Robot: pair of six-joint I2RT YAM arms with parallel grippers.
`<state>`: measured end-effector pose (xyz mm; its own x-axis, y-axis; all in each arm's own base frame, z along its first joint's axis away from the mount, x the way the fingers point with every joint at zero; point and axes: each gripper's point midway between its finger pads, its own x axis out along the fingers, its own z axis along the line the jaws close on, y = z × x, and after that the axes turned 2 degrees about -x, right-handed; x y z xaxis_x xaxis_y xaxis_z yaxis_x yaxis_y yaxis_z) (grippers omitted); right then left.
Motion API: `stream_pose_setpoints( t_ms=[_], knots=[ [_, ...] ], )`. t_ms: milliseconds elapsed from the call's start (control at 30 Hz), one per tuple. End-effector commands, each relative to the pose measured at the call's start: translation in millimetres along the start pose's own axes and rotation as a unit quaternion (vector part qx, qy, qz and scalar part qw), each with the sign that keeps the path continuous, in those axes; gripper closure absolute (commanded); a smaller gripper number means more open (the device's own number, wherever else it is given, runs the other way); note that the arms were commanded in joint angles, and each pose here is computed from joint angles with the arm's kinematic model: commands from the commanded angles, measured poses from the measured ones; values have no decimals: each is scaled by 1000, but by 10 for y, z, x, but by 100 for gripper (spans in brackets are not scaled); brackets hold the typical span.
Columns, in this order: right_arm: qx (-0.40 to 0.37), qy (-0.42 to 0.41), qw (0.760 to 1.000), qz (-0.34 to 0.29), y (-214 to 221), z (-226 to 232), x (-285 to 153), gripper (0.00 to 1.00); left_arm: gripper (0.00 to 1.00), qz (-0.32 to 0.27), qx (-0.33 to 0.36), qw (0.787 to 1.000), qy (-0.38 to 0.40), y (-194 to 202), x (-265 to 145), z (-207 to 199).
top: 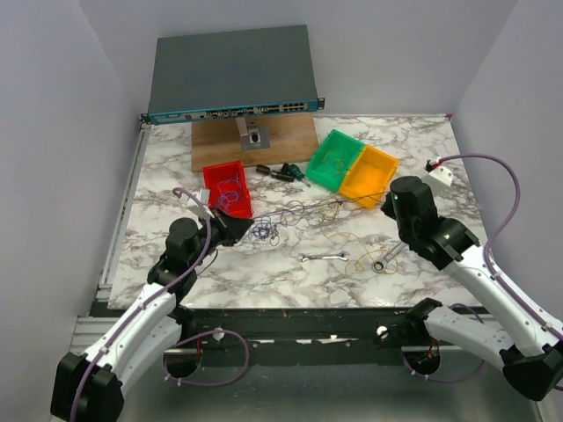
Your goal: Untangle the cables
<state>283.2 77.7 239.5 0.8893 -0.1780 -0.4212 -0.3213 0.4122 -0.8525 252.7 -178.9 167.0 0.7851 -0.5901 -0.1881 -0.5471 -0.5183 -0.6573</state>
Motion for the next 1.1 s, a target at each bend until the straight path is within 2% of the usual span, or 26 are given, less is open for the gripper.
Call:
stream_pose_setpoints(
  t_ms=[0, 133, 233, 267, 300, 333, 367, 400, 433, 533, 733, 867, 933, 1067],
  knots=[
    [44, 168, 974, -144, -636, -720, -179, 99, 100, -73, -25, 973, -219, -130, -337, 858],
    [81, 152, 969, -178, -787, -759, -295, 99, 100, -110, -32, 962, -250, -233, -487, 935],
    [14, 20, 991, -135, -626, -301, -175, 96, 100, -92, 27, 986, -135, -269, -333, 534],
    [-9, -28, 994, -109, -507, -125, -142, 91, 100, -81, 50, 992, -86, -262, -280, 353],
    [-39, -97, 992, -75, -334, 114, -136, 81, 100, -58, 65, 995, -45, -210, -235, 201],
    [-65, -156, 985, -42, -158, 313, -144, 68, 100, -43, 82, 996, -13, -193, -197, 62],
    [-80, -194, 978, -16, -8, 439, -151, 50, 100, -21, 94, 995, 12, -147, -175, -55],
    [-87, -225, 970, 14, 162, 541, -149, 39, 100, -4, 101, 995, 21, -126, -145, -139],
    [-93, -249, 963, 35, 287, 617, -150, 33, 100, 7, 108, 994, 26, -105, -126, -192],
    [-112, -335, 931, 94, 658, 842, -238, 28, 100, 26, 122, 991, 49, -48, -92, -390],
    [-108, -468, 865, 145, 1006, 1214, -468, 20, 100, 53, 160, 981, 90, -8, -103, -841],
    [-130, -509, 839, 145, 1176, 1459, -607, 5, 100, 71, 188, 976, 86, -101, -135, -1077],
    [-150, -525, 827, 134, 1271, 1542, -685, 3, 100, 70, 183, 976, 90, -175, -156, -1176],
    [-164, -604, 772, 109, 1410, 1674, -1019, 3, 100, 70, 177, 975, 115, -296, -190, -1417]
  ],
)
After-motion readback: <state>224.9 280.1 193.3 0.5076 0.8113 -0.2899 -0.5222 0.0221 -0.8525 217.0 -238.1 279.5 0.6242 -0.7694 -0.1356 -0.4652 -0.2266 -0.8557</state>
